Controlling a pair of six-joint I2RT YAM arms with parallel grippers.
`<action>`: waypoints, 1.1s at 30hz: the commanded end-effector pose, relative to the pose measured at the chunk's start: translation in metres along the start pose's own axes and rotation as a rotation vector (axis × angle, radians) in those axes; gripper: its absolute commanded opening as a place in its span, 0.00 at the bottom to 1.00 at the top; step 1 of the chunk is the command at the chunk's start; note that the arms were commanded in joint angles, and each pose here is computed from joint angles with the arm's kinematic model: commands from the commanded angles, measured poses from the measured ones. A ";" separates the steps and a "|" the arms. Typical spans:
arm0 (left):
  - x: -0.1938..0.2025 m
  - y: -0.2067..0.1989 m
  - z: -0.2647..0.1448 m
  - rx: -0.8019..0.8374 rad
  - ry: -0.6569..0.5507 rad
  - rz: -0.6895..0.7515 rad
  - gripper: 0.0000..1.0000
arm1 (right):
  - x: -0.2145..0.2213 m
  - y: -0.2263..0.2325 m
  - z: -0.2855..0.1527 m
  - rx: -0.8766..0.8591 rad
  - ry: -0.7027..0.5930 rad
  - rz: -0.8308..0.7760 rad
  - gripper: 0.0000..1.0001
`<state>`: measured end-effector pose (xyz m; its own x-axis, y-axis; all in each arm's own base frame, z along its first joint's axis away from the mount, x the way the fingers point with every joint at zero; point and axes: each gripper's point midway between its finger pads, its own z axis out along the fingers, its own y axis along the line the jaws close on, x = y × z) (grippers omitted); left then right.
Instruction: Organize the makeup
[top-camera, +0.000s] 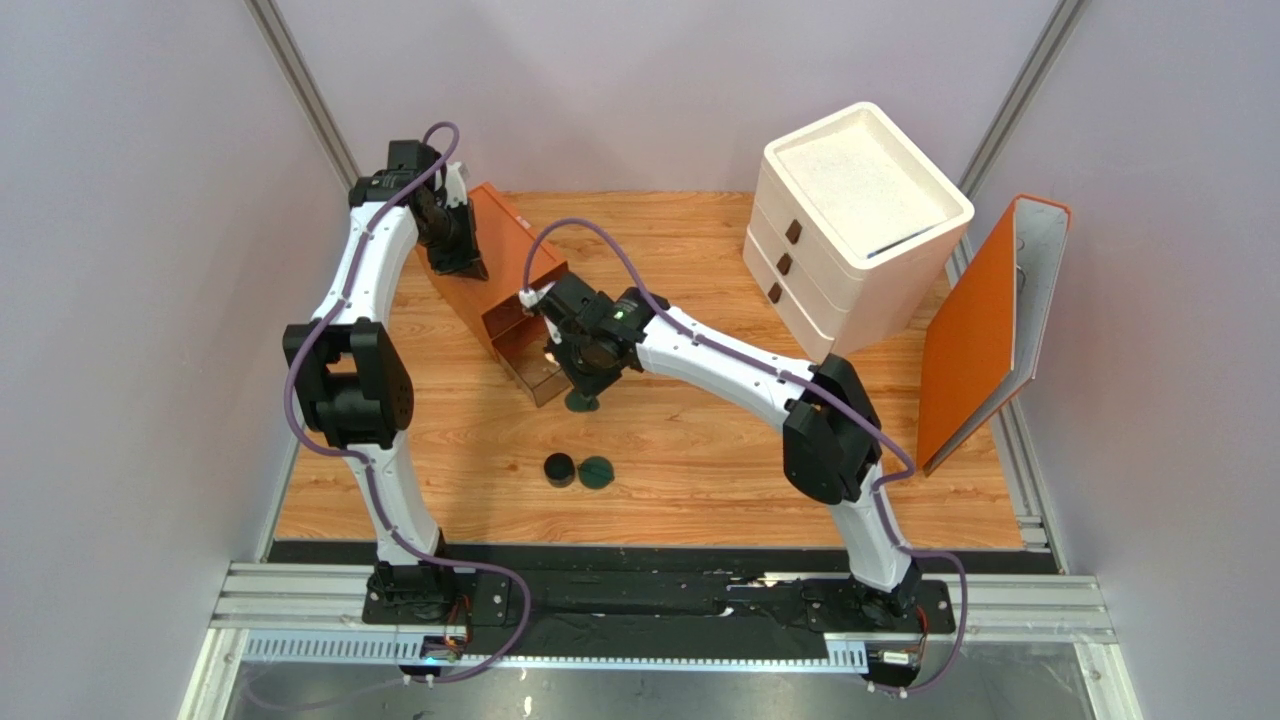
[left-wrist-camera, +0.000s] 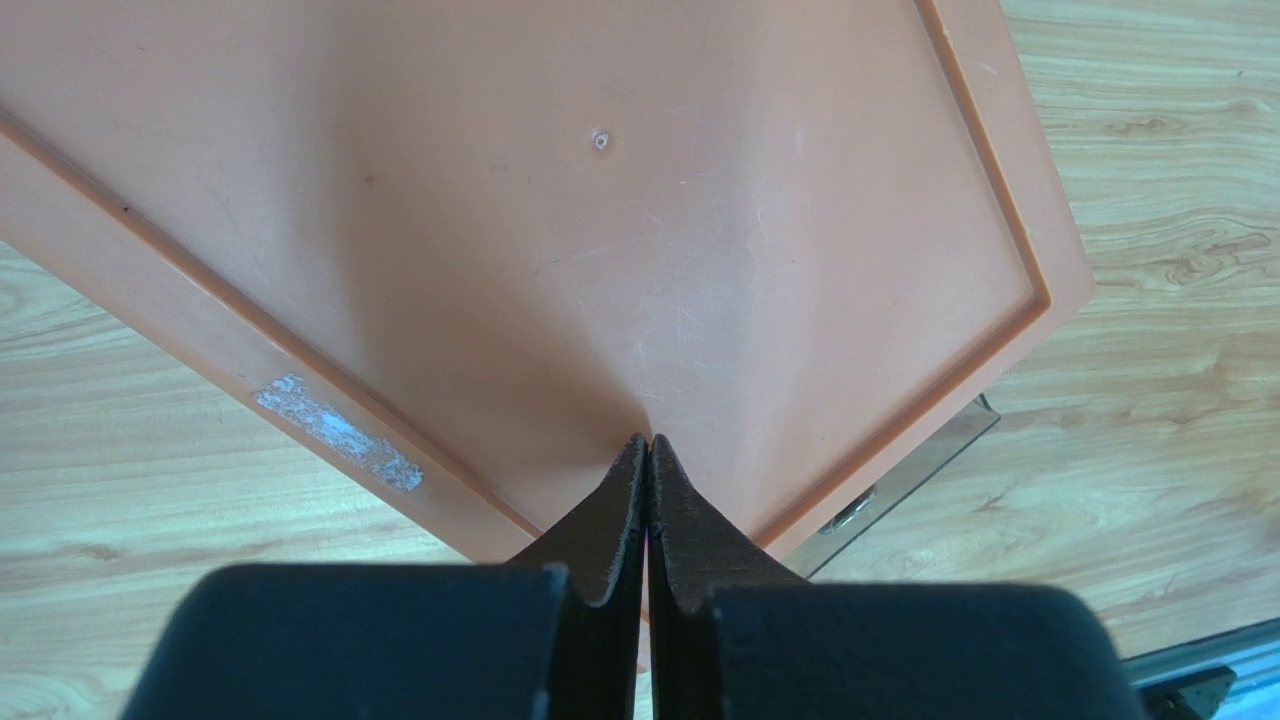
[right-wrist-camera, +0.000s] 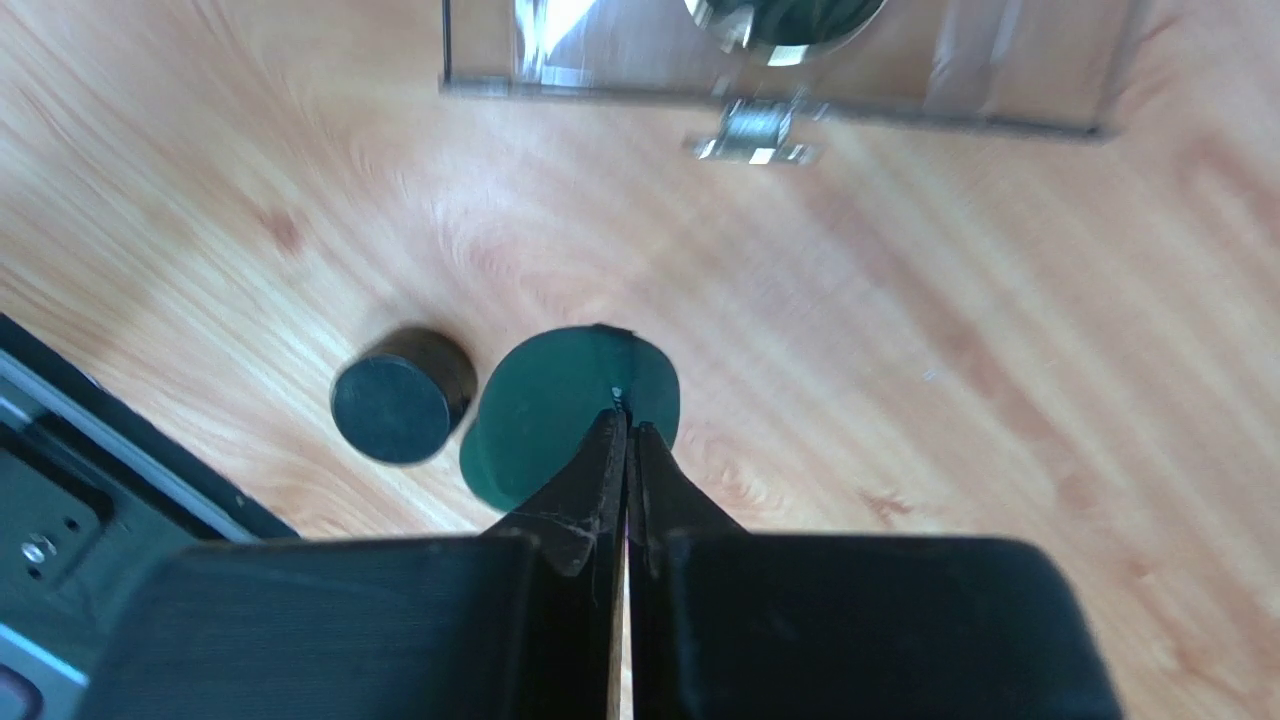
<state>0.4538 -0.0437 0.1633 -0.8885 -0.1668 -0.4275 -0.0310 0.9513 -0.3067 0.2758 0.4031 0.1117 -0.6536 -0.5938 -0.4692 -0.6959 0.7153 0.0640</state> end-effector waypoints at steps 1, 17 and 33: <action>0.053 0.027 0.022 -0.092 0.212 -0.019 0.00 | -0.052 -0.016 -0.031 0.044 -0.163 0.034 0.00; 0.052 0.026 0.022 -0.087 0.211 -0.021 0.00 | -0.135 -0.024 -0.014 0.073 -0.359 0.115 0.01; 0.053 0.026 0.025 -0.079 0.219 -0.021 0.00 | -0.130 -0.024 -0.030 0.047 -0.371 0.053 0.91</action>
<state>0.4536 -0.0446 0.1635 -0.8890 -0.1662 -0.4266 -0.0286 0.9501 -0.3106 0.3763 0.4537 0.1643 -0.5852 -0.3847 -0.7138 -0.5948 0.8020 0.0554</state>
